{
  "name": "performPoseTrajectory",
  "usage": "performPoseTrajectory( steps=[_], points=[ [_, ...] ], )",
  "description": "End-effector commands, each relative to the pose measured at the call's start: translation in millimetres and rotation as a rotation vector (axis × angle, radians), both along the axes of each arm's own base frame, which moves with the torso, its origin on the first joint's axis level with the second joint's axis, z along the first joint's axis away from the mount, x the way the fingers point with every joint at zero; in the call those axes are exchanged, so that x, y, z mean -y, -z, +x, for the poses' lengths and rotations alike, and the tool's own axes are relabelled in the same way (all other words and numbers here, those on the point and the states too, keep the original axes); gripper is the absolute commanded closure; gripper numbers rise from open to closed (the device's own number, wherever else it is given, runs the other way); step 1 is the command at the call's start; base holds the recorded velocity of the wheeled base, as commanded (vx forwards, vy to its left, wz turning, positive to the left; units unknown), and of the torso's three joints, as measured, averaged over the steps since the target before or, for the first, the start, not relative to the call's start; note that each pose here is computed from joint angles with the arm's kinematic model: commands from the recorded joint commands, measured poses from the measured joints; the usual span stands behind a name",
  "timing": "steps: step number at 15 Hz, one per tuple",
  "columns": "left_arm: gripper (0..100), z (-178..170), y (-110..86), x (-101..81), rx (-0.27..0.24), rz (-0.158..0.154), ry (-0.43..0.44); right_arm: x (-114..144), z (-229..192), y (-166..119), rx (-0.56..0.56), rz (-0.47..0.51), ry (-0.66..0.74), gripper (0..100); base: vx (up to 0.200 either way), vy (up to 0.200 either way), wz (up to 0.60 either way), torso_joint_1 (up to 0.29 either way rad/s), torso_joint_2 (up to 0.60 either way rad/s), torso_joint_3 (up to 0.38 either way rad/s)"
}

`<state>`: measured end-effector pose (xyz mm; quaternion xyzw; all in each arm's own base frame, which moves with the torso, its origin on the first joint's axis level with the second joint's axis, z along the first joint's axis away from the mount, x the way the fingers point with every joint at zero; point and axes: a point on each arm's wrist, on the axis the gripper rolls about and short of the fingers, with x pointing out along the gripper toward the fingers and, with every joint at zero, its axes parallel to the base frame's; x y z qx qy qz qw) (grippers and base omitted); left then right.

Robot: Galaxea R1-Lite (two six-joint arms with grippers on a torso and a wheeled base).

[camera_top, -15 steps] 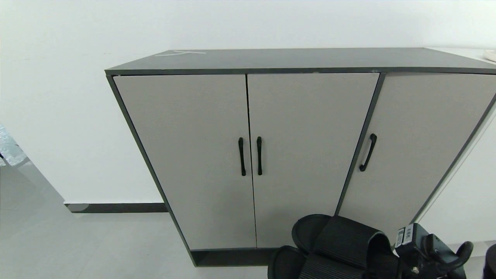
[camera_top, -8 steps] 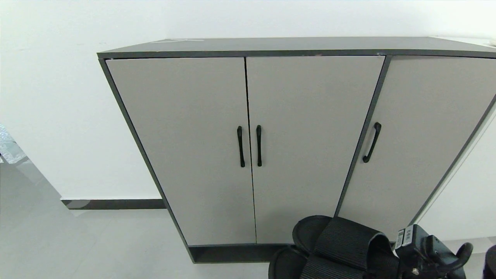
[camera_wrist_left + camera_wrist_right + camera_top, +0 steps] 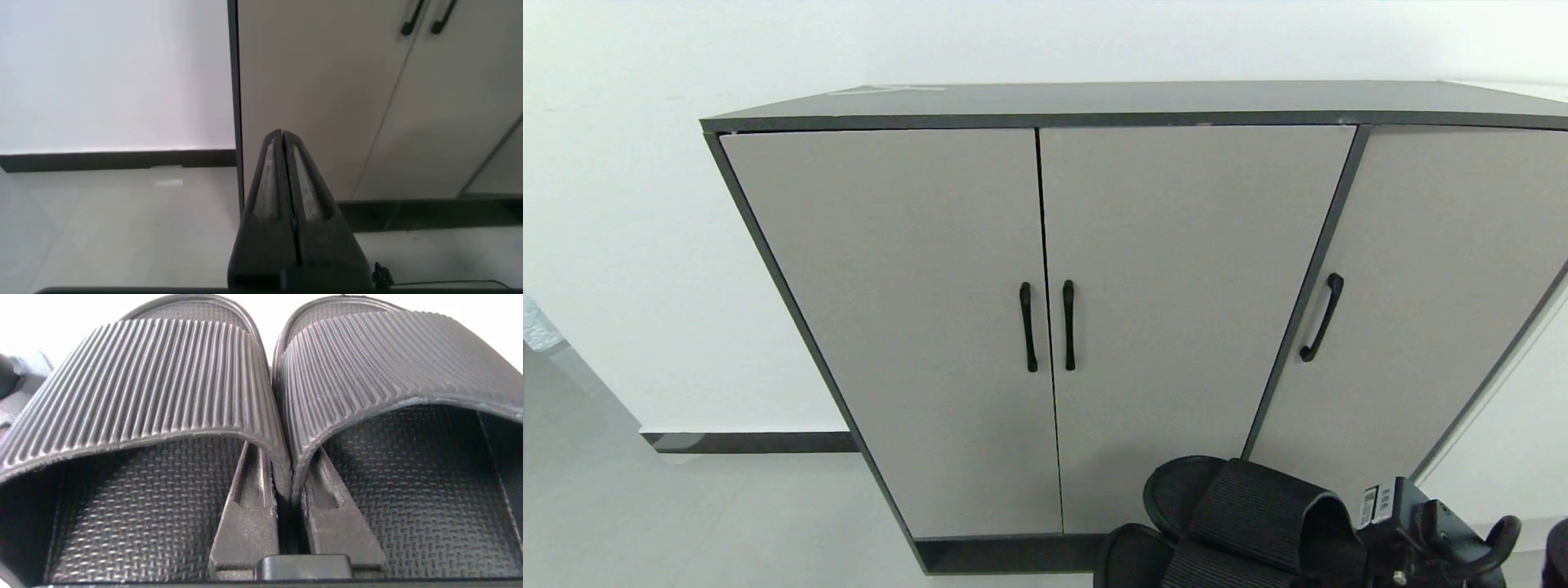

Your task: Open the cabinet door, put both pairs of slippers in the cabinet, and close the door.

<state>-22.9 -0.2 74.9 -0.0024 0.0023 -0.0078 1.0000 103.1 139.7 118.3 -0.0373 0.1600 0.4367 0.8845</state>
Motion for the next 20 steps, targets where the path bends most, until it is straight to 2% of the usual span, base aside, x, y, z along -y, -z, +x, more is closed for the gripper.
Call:
performPoseTrajectory(
  steps=[1, 2, 3, 5, 6, 7, 8, 9, 10, 11, 12, 13, 14, 15, 16, 18, 19, 20],
  points=[
    [100, 0, 0.1, 0.0, -0.002, 0.006, 0.000, 0, 0, 0, 0.001, 0.002, -0.002, 100, 0.000, 0.000, 0.00, 0.000, 0.00, 0.000],
    [100, 0, 0.1, 0.0, -0.002, 0.006, 0.001, 0, -1, 0, 0.001, 0.002, -0.002, 100, 0.000, 0.000, 0.00, 0.000, 0.00, 0.000],
    [0, 0, 0.1, 0.0, -0.002, 0.005, 0.001, 0, -1, 0, 0.002, 0.003, -0.002, 100, 0.000, 0.000, 0.00, 0.000, 0.00, 0.000],
    [0, 0, -0.3, 0.1, 0.000, 0.008, 0.003, 1, -1, -1, 0.004, 0.003, -0.003, 100, 0.000, 0.000, 0.00, 0.000, 0.00, 0.000],
    [0, 0, -0.5, 0.0, 0.002, 0.020, 0.001, 1, -1, -1, 0.004, 0.006, -0.002, 100, 0.000, 0.000, 0.00, 0.000, 0.00, 0.000],
    [0, 0, -11.1, 0.1, 0.011, 0.091, 0.009, 2, -2, -1, 0.005, 0.008, -0.004, 100, 0.000, 0.000, 0.00, 0.000, 0.00, 0.000],
    [0, -1, -52.2, 0.3, 0.048, 0.064, 0.077, 3, -3, -1, 0.006, 0.009, -0.004, 100, 0.000, 0.000, 0.00, 0.000, 0.00, 0.000],
    [0, -1, -81.7, 0.5, 0.082, -0.004, 0.199, 3, -3, -1, 0.005, 0.008, -0.004, 100, 0.000, 0.000, 0.00, 0.000, 0.00, 0.000],
    [0, 8, -100.9, 2.1, 0.050, -0.021, 0.322, 2, -2, -1, 0.005, 0.008, -0.004, 100, 0.000, 0.000, 0.00, 0.000, 0.00, 0.000],
    [0, 33, -120.3, 7.9, -0.039, -0.026, 0.432, 3, -2, -1, 0.005, 0.008, -0.002, 100, 0.000, 0.000, 0.00, 0.000, 0.00, 0.000],
    [0, 40, -124.3, 9.8, -0.060, -0.029, 0.464, 3, -2, -1, 0.005, 0.008, -0.002, 100, 0.000, 0.000, 0.00, 0.000, 0.00, 0.000],
    [0, 70, -133.5, 17.7, -0.110, -0.047, 0.593, 2, -2, -1, 0.004, 0.007, -0.004, 100, 0.000, 0.000, 0.00, 0.000, 0.00, 0.000],
    [0, 96, -136.8, 23.0, -0.127, -0.075, 0.612, 2, -2, 0, 0.003, 0.004, -0.002, 100, 0.000, 0.000, 0.00, 0.000, 0.00, 0.000],
    [0, 108, -137.7, 25.8, -0.130, -0.084, 0.622, 2, -2, 0, 0.000, 0.001, -0.004, 100, 0.000, 0.000, 0.00, 0.000, 0.00, 0.000],
    [0, 116, -138.2, 31.8, -0.144, -0.116, 0.667, 2, -2, 1, -0.001, -0.001, -0.002, 100, 0.000, 0.000, 0.00, 0.000, 0.00, 0.000],
    [0, 107, -139.9, 44.5, -0.171, -0.184, 0.819, 1, -1, 1, -0.004, -0.004, -0.002, 100, 0.000, 0.000, 0.00, 0.000, 0.00, 0.000],
    [0, 93, -143.2, 49.5, -0.188, -0.259, 0.930, 1, -1, 1, -0.002, -0.002, -0.002, 100, 0.000, 0.000, 0.00, 0.000, 0.00, 0.000],
    [0, 86, -145.5, 53.2, -0.218, -0.311, 1.000, 1, -1, 1, -0.001, -0.001, -0.002, 100, 0.000, 0.000, 0.00, 0.000, 0.00, 0.000]
  ],
)
